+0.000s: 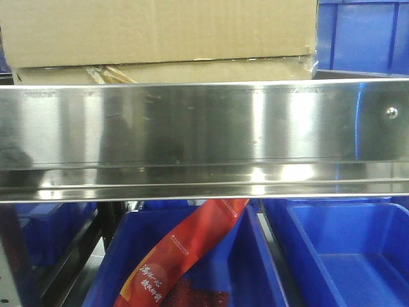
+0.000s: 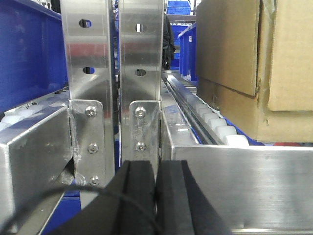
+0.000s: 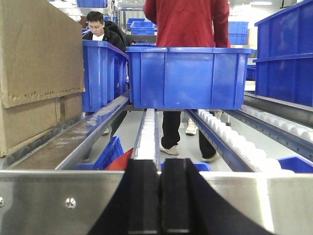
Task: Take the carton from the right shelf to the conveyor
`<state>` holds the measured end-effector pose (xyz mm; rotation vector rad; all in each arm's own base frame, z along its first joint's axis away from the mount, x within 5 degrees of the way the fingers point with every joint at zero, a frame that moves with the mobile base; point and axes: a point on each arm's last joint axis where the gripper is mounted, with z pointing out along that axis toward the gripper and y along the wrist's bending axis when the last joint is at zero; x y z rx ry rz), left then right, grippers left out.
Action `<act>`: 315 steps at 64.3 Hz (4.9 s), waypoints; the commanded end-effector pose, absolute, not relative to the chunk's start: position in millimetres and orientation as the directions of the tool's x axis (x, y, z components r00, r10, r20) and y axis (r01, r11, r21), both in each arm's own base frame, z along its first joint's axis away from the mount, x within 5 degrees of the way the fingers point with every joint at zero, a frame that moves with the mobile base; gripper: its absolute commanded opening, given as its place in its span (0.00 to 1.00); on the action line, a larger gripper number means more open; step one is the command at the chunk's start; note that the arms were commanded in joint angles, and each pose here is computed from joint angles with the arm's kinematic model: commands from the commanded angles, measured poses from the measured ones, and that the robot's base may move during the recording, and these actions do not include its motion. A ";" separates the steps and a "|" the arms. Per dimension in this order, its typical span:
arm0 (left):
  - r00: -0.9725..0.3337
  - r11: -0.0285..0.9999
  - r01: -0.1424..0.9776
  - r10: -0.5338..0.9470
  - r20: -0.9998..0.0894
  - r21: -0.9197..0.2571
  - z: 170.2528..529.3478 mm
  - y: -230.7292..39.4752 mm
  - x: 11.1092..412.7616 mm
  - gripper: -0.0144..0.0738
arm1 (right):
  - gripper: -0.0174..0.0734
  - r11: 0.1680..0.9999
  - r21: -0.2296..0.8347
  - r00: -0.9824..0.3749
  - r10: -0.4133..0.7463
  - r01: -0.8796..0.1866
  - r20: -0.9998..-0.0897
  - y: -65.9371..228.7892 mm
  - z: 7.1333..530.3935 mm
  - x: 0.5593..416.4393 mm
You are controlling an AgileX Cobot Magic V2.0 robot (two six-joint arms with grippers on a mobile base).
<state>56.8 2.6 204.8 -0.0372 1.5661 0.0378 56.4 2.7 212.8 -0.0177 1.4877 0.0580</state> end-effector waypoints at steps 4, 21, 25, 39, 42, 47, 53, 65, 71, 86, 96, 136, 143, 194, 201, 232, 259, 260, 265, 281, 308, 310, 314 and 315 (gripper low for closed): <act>0.063 0.999 -0.046 0.001 -0.998 -0.001 211.0 2.6 56.2 0.16 | 0.12 0.999 0.023 0.146 0.029 -0.045 -0.989 2.1 218.6 55.5; 0.146 0.999 -0.046 -0.021 -0.989 -0.028 218.4 2.9 55.5 0.16 | 0.12 0.998 0.038 0.182 0.045 -0.043 -0.982 1.6 222.0 54.9; 0.193 0.998 -0.046 -0.033 -0.981 -0.043 222.7 3.3 54.7 0.16 | 0.12 0.998 0.050 0.186 0.057 -0.044 -0.981 1.4 222.4 54.9; 0.202 0.999 -0.047 0.011 -0.979 0.002 258.9 2.1 45.7 0.16 | 0.12 0.997 0.047 0.246 0.061 -0.060 -0.967 2.1 267.8 43.1; 0.194 0.998 -0.053 0.039 -0.980 0.029 273.3 1.9 40.7 0.16 | 0.14 0.997 0.046 0.262 0.061 -0.066 -0.963 2.3 282.1 37.8; 0.203 0.996 -0.065 0.074 -0.976 0.062 298.6 2.1 35.7 0.18 | 0.27 0.997 0.044 0.280 0.062 -0.071 -0.958 2.5 302.9 32.4; 0.189 0.994 -0.073 0.090 -0.978 0.078 324.0 2.6 33.9 0.28 | 0.52 0.996 0.043 0.291 0.062 -0.073 -0.955 2.6 325.0 32.9; 0.150 0.994 -0.074 0.088 -0.985 0.078 374.3 3.5 46.5 0.64 | 0.82 0.996 0.043 0.243 0.060 -0.074 -0.968 3.7 358.8 49.4; 0.151 0.996 -0.065 0.072 -0.986 0.063 389.9 3.4 54.4 0.73 | 0.79 0.996 0.043 0.158 0.054 -0.078 -0.986 5.1 364.2 62.3; 0.017 0.984 0.111 0.140 -0.990 0.141 412.3 -8.1 71.9 0.75 | 0.79 0.986 0.048 0.079 0.061 -0.163 -0.995 14.0 393.9 86.1; -0.031 0.930 0.326 0.189 -0.981 0.169 427.6 -30.7 92.3 0.75 | 0.79 0.955 0.047 0.044 0.062 -0.291 -0.997 30.7 422.0 103.8; -0.478 0.987 0.158 0.067 -0.876 -0.011 511.4 -84.8 255.6 0.75 | 0.79 0.873 0.052 -0.342 -0.135 -0.485 -0.930 111.2 523.9 230.8; -0.543 0.997 0.068 0.008 -0.839 -0.034 512.5 -79.2 279.3 0.75 | 0.79 0.888 0.088 -0.423 -0.126 -0.451 -0.897 117.6 530.4 255.5; -0.737 0.999 -0.047 -0.025 -0.675 0.014 430.6 -71.4 379.6 0.75 | 0.78 0.930 0.092 -0.668 -0.184 -0.355 -0.721 161.1 432.7 383.3; -0.744 0.999 -0.043 -0.028 -0.668 0.007 427.6 -72.8 381.6 0.74 | 0.72 0.931 0.092 -0.673 -0.186 -0.354 -0.716 162.2 429.0 386.1; -0.733 0.999 -0.051 -0.046 -0.679 -0.012 434.9 -68.9 379.6 0.16 | 0.12 0.931 0.091 -0.683 -0.192 -0.355 -0.705 158.8 436.3 377.7; -0.478 0.996 0.039 -0.052 -0.877 -0.081 541.7 -72.9 287.1 0.14 | 0.12 0.921 0.093 -0.530 -0.134 -0.379 -0.837 128.0 521.8 296.9; -0.477 0.996 0.046 -0.046 -0.878 -0.078 542.3 -74.5 284.1 0.14 | 0.12 0.920 0.093 -0.523 -0.131 -0.380 -0.842 126.4 524.7 293.1; -0.474 0.995 0.075 -0.027 -0.880 -0.071 544.7 -78.5 267.7 0.14 | 0.12 0.918 0.083 -0.501 -0.134 -0.388 -0.855 121.0 532.9 280.2; -0.562 0.993 0.099 -0.001 -0.827 -0.069 518.4 -79.9 244.4 0.14 | 0.12 0.908 0.084 -0.552 -0.174 -0.410 -0.815 114.5 517.5 243.2; -0.636 0.989 0.120 0.008 -0.771 -0.088 491.0 -72.2 213.8 0.14 | 0.12 0.891 0.099 -0.574 -0.197 -0.443 -0.795 106.6 481.0 196.0; -0.639 0.988 0.122 0.007 -0.769 -0.092 490.6 -72.6 213.7 0.14 | 0.12 0.891 0.099 -0.568 -0.193 -0.443 -0.800 106.9 481.7 196.4; -0.643 0.986 0.130 0.002 -0.766 -0.106 490.4 -73.9 213.3 0.14 | 0.12 0.890 0.103 -0.566 -0.190 -0.445 -0.802 107.2 481.9 196.4; -0.644 0.985 0.132 0.000 -0.765 -0.111 490.3 -74.5 213.1 0.14 | 0.12 0.890 0.103 -0.566 -0.190 -0.445 -0.802 107.2 481.9 196.4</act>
